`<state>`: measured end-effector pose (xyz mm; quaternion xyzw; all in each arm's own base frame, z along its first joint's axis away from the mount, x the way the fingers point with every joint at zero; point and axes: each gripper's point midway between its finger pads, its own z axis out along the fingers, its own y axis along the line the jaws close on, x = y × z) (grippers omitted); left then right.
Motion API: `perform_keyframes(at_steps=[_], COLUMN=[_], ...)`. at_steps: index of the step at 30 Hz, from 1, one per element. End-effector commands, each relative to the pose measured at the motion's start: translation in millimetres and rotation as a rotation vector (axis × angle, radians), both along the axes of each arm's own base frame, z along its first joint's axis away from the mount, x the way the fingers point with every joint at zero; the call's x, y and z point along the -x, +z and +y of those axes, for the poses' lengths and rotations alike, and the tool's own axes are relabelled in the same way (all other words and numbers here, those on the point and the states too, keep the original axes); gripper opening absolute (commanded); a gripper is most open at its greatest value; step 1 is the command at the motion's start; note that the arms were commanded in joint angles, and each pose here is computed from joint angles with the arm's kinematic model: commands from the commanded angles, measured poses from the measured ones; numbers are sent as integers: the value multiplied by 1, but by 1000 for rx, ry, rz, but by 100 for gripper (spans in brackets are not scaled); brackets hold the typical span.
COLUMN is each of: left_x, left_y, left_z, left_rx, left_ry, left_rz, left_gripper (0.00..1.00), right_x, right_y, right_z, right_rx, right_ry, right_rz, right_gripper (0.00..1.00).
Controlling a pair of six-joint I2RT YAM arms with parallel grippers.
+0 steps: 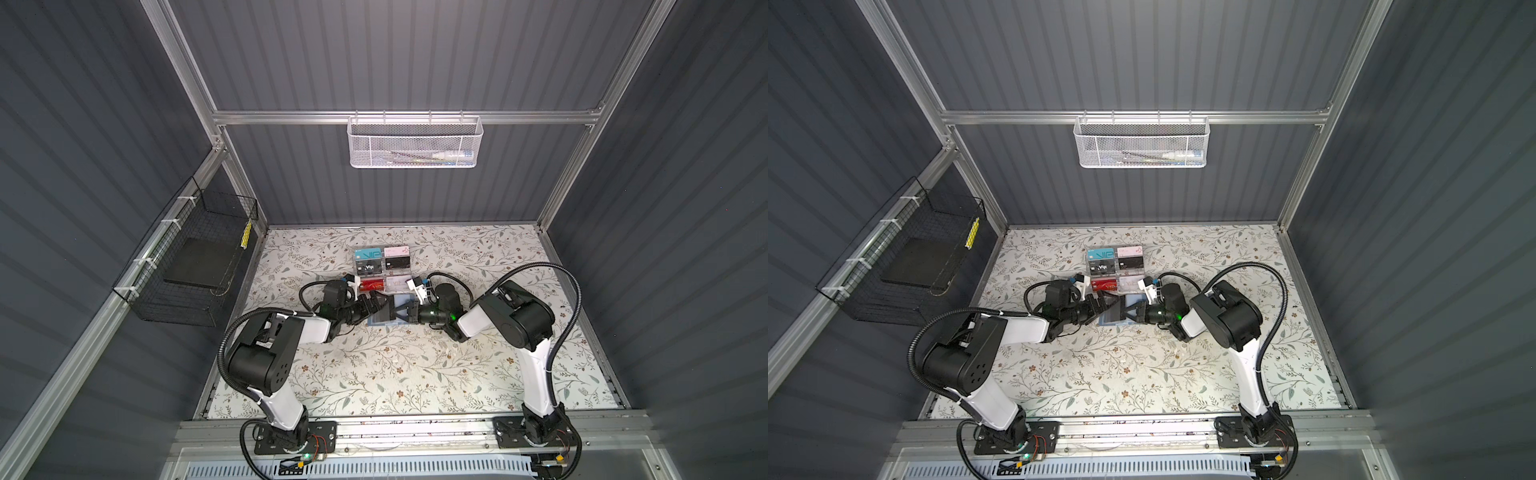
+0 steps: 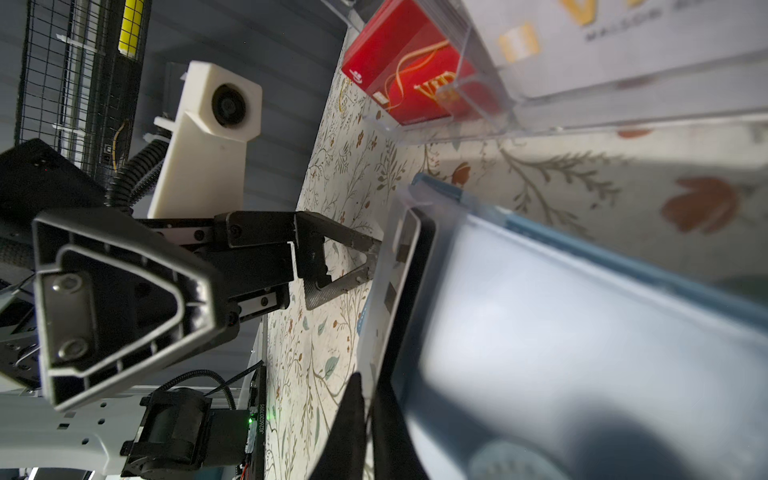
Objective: Take the credit cards out of the card holder
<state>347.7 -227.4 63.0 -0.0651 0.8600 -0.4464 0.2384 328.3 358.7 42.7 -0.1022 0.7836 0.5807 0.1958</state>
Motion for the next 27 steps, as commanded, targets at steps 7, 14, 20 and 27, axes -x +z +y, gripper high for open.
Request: perform_keyframes(at_steps=[7,14,20,27], left_x=[30,30,33,34], left_y=[-45,-38,-40,-36], left_z=[7,9,11,14], left_rx=[-64,-81,-89,-105], left_ry=[-12,-16,-15,-13], left_rz=[170,149,147,126], left_gripper=[100,100,100,100], right_x=[1,1,2,3], right_y=[-19,-9,-6,3], right_z=[-8,-22,-33,-44], right_rx=[56,77,113,94], right_ry=[-6,-43,-63,-92], right_rz=[32,17,4,-11], right_gripper=[6,2,0,0])
